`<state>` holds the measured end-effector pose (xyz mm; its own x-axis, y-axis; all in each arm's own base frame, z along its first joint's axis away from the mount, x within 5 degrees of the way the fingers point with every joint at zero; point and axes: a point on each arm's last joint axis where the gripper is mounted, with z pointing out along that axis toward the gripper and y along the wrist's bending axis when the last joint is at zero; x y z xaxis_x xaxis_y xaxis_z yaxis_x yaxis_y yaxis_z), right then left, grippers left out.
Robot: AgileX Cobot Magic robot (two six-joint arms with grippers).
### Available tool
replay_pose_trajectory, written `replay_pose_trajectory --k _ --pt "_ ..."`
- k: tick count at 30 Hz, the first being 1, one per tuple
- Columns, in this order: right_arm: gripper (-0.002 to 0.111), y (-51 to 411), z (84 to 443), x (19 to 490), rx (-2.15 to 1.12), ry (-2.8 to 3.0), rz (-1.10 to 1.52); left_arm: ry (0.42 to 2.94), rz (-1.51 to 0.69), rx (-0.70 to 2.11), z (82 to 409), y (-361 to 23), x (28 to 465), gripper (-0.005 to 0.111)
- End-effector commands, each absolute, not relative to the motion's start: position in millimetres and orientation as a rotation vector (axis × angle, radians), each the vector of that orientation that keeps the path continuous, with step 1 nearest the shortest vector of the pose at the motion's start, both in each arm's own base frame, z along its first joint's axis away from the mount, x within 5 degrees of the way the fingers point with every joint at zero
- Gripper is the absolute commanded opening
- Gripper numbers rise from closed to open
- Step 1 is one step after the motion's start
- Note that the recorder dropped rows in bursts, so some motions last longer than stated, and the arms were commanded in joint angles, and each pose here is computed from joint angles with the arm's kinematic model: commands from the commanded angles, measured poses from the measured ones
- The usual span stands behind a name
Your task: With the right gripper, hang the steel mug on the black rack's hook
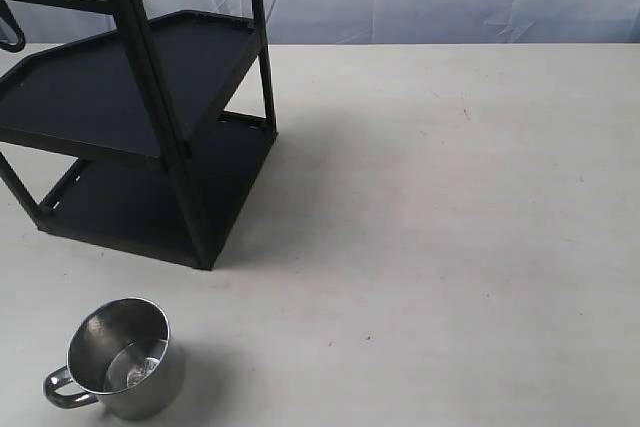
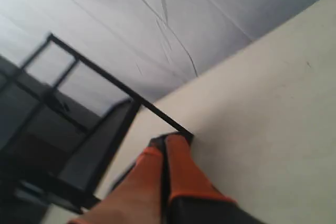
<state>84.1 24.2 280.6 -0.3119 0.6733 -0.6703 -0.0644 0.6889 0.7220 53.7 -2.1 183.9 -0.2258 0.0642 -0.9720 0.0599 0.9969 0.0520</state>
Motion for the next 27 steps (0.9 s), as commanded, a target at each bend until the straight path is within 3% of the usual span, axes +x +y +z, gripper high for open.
replay_pose_trajectory --k 1,8,16,22,25,26,27 --pt "-0.001 36.3 301.9 125.3 0.196 2.127 0.576 1.794 0.001 0.091 184.9 -2.3 54.1 0.000" --pt "-0.001 83.8 269.5 192.4 -0.119 2.489 0.586 1.794 0.001 0.091 184.9 -2.3 54.1 0.000" --pt "-0.001 175.9 234.8 195.6 -0.325 2.581 0.766 1.794 0.001 0.091 184.9 -2.3 54.1 0.000" --pt "0.001 219.5 246.7 203.1 -0.579 2.556 0.808 1.794 -0.001 0.089 184.9 -2.3 54.1 0.000" --pt "0.017 232.6 254.2 207.7 -0.676 2.550 0.823 1.794 -0.001 0.089 184.9 -2.3 54.1 0.000" --pt "0.034 237.4 258.1 209.8 -0.705 2.567 0.837 1.794 -0.001 0.089 184.9 -2.3 54.1 0.000" --pt "0.042 239.0 258.6 211.0 -0.708 2.573 0.840 1.794 -0.001 0.089 184.9 -2.3 54.1 0.000"
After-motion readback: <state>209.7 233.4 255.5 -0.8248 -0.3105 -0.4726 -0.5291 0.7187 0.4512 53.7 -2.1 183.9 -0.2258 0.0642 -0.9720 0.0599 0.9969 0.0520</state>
